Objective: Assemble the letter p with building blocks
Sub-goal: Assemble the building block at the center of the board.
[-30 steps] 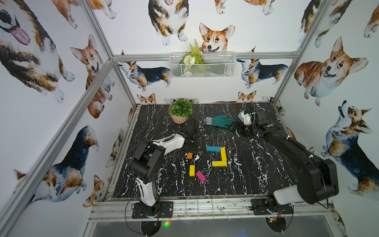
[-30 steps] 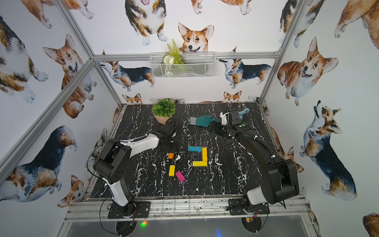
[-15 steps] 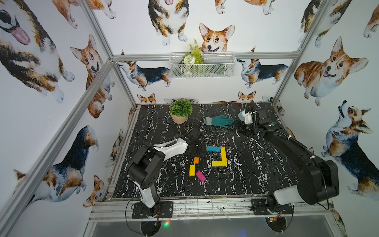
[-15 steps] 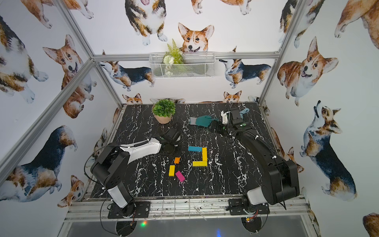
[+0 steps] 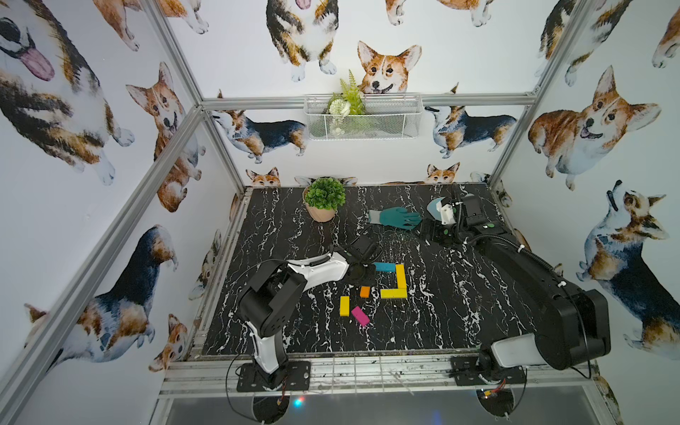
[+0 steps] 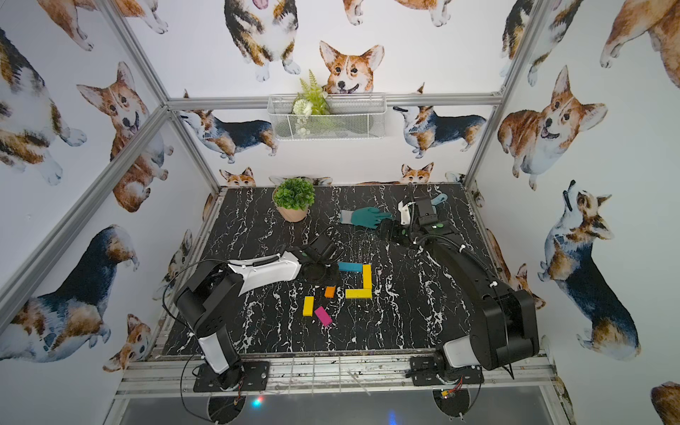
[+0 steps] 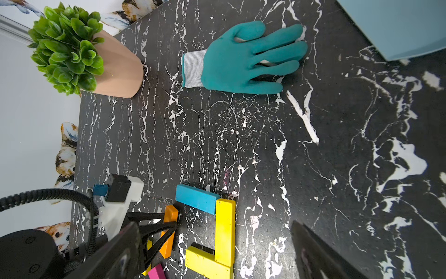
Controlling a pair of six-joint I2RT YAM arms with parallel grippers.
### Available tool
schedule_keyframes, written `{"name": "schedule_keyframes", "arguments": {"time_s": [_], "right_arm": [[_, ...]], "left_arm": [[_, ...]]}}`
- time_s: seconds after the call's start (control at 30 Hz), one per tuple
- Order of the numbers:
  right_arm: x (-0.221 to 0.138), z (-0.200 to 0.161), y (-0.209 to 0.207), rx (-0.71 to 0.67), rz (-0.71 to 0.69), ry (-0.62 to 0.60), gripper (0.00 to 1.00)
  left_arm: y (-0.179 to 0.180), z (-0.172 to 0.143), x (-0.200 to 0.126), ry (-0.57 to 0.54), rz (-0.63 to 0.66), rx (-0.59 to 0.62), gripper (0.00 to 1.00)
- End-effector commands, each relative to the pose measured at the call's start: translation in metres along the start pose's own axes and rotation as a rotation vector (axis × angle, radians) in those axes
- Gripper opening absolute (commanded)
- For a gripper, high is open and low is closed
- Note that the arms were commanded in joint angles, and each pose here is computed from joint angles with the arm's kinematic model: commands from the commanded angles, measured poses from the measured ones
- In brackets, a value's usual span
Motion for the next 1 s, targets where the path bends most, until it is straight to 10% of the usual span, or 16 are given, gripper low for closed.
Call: {"name": "schedule_keyframes", "arguments": {"time_s": [0.0, 0.97], "right_arm": [[-0.002, -0.001, -0.001, -0.001, -0.001, -0.003, 1.0], [-0.007, -0.005, -0.003, -0.004, 0.017, 0.004, 1.0]], "left_arm": [[-0.003, 0.0, 0.002, -0.017, 0.009, -0.028, 0.26], [-0.013, -0.003, 0.016, 0.011, 0.023, -0.038, 0.46]]}}
Point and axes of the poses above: each gripper's point midway between its finger pads, its own x axis out along the fingers, its own y axis along the line the jaws close on, z = x × y, the point moved 3 cm from there along -x, back along the fingers, and after that the axes turned 3 degrees about x, right-handed, at the moved point
